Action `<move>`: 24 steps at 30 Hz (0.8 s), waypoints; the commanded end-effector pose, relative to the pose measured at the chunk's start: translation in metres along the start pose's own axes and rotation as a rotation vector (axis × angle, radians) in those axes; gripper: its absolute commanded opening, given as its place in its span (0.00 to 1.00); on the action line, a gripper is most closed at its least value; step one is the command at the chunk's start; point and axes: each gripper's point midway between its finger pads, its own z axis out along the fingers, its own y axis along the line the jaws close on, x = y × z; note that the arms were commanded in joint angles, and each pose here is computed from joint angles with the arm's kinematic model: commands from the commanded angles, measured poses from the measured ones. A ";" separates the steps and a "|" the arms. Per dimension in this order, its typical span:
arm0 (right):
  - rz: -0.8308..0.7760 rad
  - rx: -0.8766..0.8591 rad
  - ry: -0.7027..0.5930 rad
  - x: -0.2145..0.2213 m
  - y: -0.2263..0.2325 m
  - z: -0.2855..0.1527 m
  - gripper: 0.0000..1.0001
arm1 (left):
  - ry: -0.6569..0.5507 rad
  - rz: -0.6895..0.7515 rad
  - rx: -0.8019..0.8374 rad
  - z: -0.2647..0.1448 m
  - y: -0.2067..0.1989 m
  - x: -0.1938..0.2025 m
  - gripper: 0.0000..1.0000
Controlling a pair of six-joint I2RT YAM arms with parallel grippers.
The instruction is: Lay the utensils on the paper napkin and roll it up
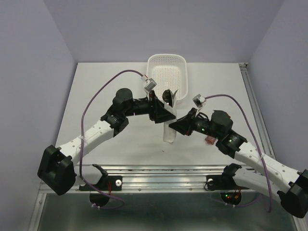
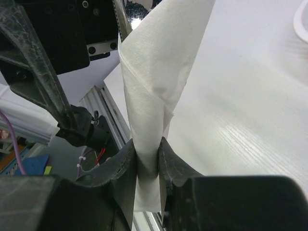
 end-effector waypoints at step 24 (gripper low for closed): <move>-0.200 0.119 -0.073 -0.146 -0.035 0.093 0.01 | -0.171 0.040 -0.360 -0.070 0.047 -0.024 0.99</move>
